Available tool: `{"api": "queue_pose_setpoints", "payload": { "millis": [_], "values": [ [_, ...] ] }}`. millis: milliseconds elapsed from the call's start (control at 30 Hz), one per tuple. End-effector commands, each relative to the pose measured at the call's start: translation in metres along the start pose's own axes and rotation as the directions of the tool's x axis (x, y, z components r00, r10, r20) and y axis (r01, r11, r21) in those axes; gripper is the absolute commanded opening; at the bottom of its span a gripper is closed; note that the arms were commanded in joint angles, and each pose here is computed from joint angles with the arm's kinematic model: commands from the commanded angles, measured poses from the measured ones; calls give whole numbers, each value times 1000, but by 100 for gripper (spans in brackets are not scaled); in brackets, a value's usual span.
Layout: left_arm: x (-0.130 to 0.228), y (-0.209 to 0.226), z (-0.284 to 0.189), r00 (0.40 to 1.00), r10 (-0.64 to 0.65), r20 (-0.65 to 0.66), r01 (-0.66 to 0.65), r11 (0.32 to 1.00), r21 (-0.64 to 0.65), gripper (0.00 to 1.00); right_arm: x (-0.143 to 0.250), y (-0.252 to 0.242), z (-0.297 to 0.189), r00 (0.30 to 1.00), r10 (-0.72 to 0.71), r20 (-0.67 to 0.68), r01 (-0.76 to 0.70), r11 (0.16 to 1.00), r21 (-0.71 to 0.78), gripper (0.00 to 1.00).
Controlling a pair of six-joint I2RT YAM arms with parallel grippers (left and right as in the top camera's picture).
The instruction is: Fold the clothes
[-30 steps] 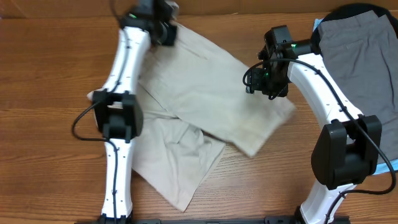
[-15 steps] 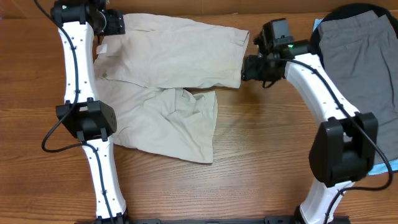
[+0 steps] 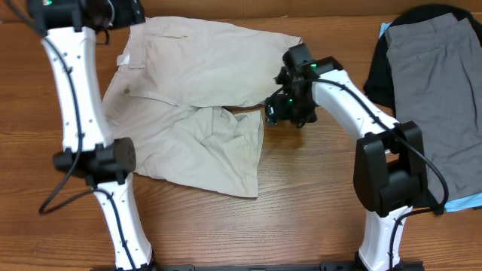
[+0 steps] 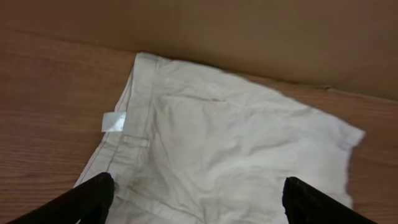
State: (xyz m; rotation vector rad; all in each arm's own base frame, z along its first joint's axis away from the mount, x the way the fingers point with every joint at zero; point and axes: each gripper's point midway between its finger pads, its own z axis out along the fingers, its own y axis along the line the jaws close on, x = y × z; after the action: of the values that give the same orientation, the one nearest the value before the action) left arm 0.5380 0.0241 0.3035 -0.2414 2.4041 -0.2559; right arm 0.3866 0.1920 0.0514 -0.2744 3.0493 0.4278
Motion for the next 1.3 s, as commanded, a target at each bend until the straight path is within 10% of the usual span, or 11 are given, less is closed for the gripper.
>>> {"api": "queue_pose_setpoints", "payload": {
  "millis": [0,667,900,1000,1267],
  "values": [
    [1,-19,-32,1000,-16,15,15,998,57,91,-7,41,-10,996,-72,57,76,995,-69,78],
    [50,12,-19,981,-1,-192,-16,996,-88,91,-7,56,31,994,-62,93,70,994,-89,53],
    [63,15,-6,967,-11,-253,-15,995,-99,91,-14,61,33,991,-59,119,73,991,-110,33],
    [70,17,-1,960,-18,-281,-12,994,-104,90,-10,59,36,994,-38,98,49,993,-106,5],
    [77,26,0,951,-25,-308,-22,989,-148,86,10,35,14,997,72,1,-72,992,-102,4]
  ]
}}
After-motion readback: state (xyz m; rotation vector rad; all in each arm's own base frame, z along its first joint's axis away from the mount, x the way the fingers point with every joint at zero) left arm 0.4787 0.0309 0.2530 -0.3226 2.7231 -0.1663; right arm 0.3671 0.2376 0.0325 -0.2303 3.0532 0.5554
